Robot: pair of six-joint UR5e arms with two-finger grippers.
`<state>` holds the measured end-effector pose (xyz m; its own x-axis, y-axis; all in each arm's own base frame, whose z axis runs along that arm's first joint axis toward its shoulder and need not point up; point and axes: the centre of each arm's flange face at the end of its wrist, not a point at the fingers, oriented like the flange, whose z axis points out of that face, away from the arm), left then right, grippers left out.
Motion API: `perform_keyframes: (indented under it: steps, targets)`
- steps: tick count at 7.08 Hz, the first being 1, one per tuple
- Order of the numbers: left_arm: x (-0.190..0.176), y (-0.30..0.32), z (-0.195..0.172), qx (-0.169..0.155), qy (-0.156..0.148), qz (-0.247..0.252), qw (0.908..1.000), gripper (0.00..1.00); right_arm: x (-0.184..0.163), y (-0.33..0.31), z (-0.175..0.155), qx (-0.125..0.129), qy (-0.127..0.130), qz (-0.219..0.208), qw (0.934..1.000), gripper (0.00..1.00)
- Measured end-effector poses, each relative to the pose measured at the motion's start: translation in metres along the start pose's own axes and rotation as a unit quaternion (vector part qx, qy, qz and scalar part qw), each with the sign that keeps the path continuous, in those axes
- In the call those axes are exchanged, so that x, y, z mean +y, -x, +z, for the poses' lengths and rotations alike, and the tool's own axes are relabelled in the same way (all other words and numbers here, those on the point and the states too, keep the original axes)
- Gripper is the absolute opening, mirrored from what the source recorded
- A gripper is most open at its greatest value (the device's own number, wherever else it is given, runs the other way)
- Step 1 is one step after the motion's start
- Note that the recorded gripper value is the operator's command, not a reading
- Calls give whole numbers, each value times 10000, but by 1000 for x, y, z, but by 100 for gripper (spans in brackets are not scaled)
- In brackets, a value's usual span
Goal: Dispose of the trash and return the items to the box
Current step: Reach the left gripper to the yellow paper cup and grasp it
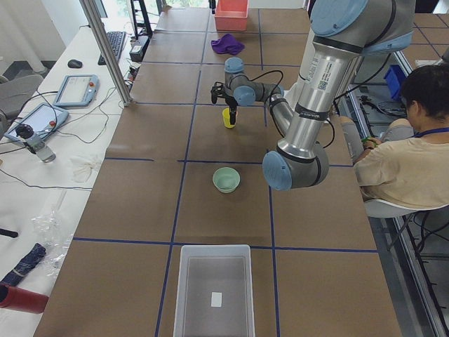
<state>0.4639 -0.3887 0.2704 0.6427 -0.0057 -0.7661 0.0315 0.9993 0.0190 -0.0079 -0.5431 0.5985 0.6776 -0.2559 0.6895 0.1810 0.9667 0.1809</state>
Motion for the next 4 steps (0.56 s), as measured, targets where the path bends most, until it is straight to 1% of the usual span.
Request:
perform_keyframes:
  steps: [2,3,4]
  targets:
    - [1,-4,4,-81,-24,13,10000,96,0,-3,3,0,-5,-6,10000,100]
    - [1,-4,5,-85,-28,19,10000,96,0,-8,8,3,-41,-41,10000,100]
    - [0,-3,8,-109,-20,22,9999,94,0,-14,14,6,-89,-87,9999,100]
